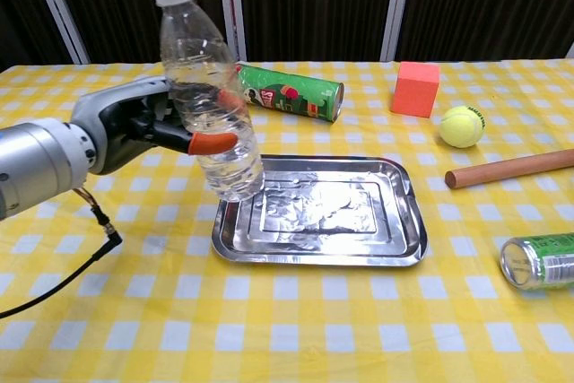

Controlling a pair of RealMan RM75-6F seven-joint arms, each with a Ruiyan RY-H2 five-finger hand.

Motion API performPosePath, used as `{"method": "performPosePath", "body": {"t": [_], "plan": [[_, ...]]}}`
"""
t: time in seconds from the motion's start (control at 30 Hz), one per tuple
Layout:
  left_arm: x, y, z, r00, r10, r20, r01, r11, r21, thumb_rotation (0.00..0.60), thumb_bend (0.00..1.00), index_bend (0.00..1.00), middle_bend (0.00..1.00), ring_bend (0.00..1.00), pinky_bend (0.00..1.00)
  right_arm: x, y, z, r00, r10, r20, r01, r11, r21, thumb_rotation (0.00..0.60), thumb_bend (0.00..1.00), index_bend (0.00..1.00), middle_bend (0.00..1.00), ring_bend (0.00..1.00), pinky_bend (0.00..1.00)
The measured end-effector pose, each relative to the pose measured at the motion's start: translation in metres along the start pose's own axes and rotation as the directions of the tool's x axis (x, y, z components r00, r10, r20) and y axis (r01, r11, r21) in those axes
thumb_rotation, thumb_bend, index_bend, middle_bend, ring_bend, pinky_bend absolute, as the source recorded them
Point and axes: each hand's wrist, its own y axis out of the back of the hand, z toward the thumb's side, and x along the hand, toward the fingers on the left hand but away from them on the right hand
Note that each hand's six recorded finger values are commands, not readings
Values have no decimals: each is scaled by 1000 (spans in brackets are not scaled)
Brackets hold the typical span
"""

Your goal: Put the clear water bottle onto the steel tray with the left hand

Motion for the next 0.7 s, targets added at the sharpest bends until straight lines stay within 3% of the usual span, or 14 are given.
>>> {"method": "performPosePath", "body": {"t": [0.27,0.43,0.6,0.7], "plan": [[9,-25,46,999,-15,37,13,999,52,600,440,444,435,0,63,1,3,-1,1000,-6,-3,6,1000,-16,600,49,37,0,0,0],[-2,-31,92,994,-33,100,35,999,-16,600,436,444,435,0,63,2,4,1,1000,-10,-13,10,1000,-18,600,49,37,0,0,0],[-29,-22,149,983,-56,176,72,994,-85,600,427,445,435,0,63,3,4,2,1000,-12,-13,11,1000,-21,600,50,37,0,0,0],[-43,-4,181,973,-35,228,53,996,-72,600,427,445,435,0,63,3,4,3,1000,-11,-18,11,1000,-21,600,49,37,0,0,0]]}}
